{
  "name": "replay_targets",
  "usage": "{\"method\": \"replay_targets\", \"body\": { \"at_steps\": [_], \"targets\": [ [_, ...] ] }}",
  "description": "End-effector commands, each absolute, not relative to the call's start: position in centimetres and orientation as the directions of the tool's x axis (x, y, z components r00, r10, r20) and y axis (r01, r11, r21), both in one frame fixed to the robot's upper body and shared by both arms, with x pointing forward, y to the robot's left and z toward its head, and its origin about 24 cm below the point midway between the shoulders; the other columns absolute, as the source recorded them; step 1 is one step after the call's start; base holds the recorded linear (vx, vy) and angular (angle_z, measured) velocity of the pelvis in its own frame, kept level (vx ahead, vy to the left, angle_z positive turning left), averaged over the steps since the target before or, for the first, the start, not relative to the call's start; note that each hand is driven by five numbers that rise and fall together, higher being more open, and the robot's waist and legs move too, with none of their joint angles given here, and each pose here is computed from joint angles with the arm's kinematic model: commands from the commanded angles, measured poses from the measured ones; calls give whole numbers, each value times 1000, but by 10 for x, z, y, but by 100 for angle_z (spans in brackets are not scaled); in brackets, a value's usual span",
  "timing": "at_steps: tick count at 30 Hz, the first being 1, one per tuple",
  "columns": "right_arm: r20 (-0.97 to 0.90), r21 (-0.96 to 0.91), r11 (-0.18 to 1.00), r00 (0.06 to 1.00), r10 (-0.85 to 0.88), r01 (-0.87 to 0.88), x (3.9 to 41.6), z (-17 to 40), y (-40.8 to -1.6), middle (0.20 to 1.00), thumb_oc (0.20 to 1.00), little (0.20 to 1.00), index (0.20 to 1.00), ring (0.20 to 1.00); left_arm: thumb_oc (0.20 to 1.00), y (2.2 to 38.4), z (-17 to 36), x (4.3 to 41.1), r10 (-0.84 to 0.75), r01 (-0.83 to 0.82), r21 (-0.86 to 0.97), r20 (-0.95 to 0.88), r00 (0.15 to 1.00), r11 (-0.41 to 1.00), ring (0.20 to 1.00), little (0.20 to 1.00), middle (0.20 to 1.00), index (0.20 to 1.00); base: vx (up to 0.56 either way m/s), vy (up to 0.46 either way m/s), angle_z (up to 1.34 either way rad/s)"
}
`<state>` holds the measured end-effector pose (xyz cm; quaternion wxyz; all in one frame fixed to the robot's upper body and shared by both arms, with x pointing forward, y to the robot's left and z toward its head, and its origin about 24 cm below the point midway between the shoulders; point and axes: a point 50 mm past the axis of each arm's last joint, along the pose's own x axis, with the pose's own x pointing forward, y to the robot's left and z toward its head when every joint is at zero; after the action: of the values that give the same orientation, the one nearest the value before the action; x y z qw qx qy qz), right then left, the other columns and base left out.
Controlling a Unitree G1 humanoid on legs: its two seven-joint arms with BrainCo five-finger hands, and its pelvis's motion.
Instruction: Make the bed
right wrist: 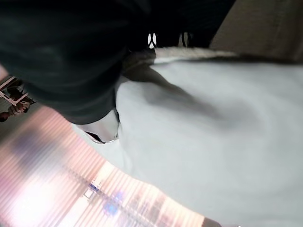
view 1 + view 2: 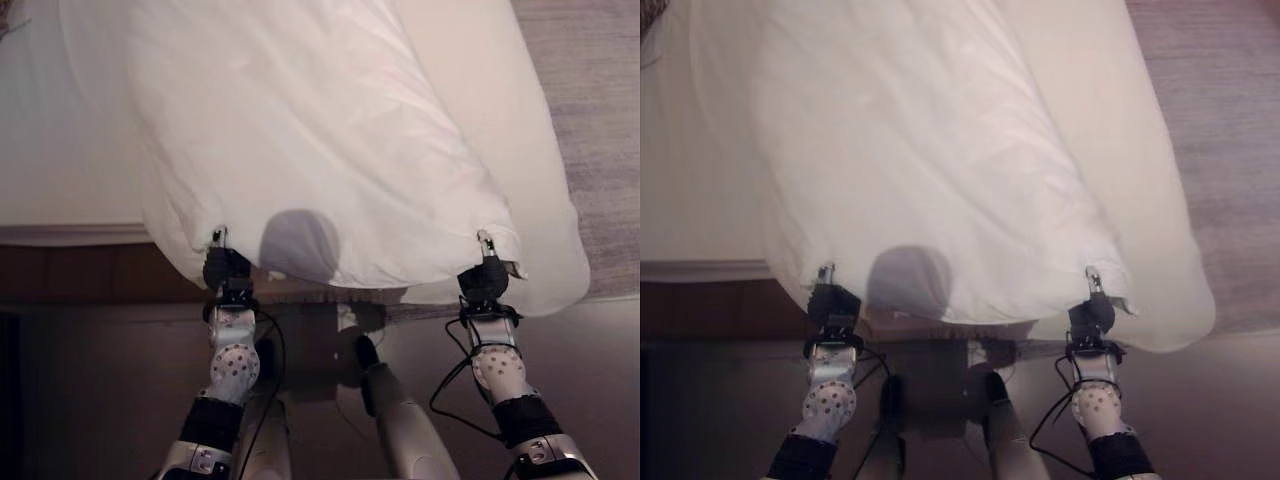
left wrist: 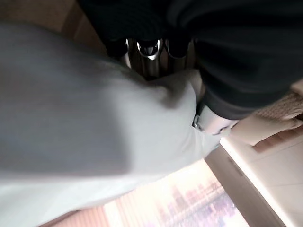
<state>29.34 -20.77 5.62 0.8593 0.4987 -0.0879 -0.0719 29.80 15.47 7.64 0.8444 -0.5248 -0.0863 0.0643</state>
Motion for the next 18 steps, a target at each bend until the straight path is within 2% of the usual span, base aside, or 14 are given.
{"method": "replay_targets", "body": {
  "at_steps": [1,4,9,12,18],
  "targets": [
    [148,892,444,984,-102,-88,282,56,-177,200,200,200,200,200,200,172,88,288,191,73,-853,198,961,517,200,200,200,200,67,596,-11],
    [144,899,428,984,-104,-87,283,54,-177,200,200,200,200,200,200,174,84,286,217,46,-863,177,960,503,200,200,200,200,-16,469,-89],
    [154,888,450,982,-111,-89,275,48,-186,200,200,200,200,200,200,167,83,285,200,45,-858,170,965,511,200,200,200,200,-26,140,-4],
    [132,885,462,983,-131,-57,271,42,-194,200,200,200,200,200,200,157,79,281,173,67,-880,167,971,469,200,200,200,200,11,64,61],
    [102,841,540,982,-159,0,267,40,-210,200,200,200,200,200,200,146,74,278,154,71,-907,147,977,415,200,200,200,200,-48,-81,5]
  ]
}}
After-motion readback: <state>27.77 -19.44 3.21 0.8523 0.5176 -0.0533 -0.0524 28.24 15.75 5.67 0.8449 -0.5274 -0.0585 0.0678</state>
